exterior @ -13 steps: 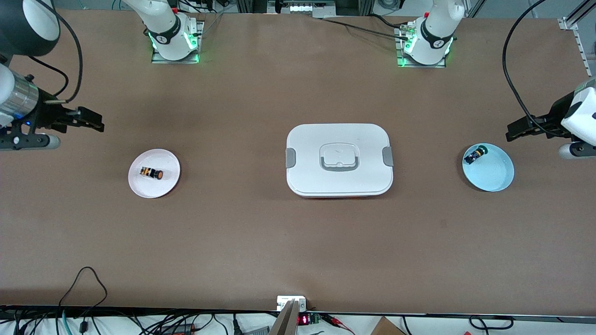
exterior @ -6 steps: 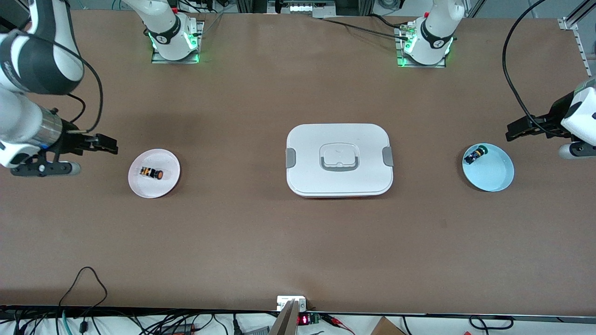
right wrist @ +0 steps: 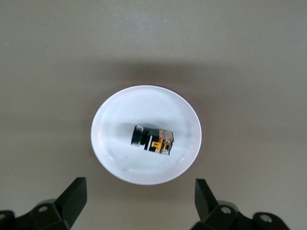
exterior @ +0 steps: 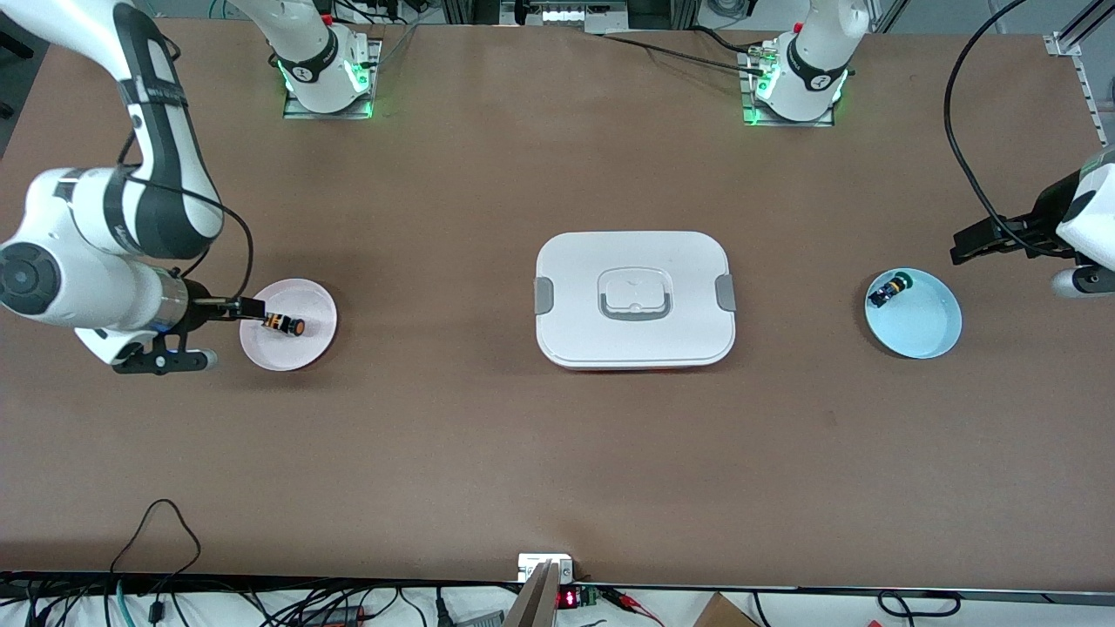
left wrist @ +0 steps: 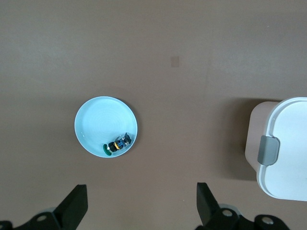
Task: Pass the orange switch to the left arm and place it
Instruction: 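Lower the right gripper and close it on the orange switch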
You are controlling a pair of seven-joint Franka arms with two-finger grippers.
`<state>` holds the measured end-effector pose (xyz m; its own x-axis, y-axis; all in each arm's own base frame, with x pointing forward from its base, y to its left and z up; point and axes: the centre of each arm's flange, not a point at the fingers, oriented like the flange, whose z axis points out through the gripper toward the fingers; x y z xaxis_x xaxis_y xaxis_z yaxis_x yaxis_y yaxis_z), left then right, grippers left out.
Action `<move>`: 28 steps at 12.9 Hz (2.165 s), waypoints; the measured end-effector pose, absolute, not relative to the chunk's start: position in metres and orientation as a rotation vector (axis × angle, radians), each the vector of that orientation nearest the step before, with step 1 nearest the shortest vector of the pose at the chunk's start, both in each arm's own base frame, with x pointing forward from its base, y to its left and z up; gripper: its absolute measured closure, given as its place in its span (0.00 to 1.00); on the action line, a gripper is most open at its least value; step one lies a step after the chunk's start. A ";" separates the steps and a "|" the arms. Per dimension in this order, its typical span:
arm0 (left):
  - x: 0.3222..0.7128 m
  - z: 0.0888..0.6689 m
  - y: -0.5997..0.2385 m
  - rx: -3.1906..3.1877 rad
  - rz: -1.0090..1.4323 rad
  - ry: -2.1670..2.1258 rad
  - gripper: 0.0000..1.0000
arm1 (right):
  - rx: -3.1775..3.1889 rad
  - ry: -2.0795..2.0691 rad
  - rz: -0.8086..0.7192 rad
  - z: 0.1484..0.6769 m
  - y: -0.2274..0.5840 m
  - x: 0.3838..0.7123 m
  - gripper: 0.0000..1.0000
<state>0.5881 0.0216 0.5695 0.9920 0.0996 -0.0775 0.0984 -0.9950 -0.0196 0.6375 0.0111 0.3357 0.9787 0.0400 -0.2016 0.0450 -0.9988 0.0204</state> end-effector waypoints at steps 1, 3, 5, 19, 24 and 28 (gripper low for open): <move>0.588 0.570 0.022 -3.120 0.123 -0.155 0.00 | 3.100 0.065 -0.307 0.322 0.010 0.638 0.00; 0.588 0.569 0.022 -3.120 0.123 -0.155 0.00 | 3.100 0.066 -0.286 0.297 0.010 0.634 0.00; 0.588 0.569 0.022 -3.119 0.129 -0.156 0.00 | 3.100 0.067 -0.276 0.287 0.010 0.631 0.00; 0.587 0.569 0.023 -3.119 0.136 -0.160 0.00 | 3.084 -0.143 -0.290 0.206 -0.002 0.594 0.00; 0.587 0.569 0.023 -3.119 0.136 -0.160 0.00 | 3.085 -0.160 -0.252 0.196 0.002 0.596 0.00; 0.587 0.569 0.023 -3.119 0.136 -0.160 0.00 | 3.084 -0.176 -0.232 0.184 0.002 0.597 0.00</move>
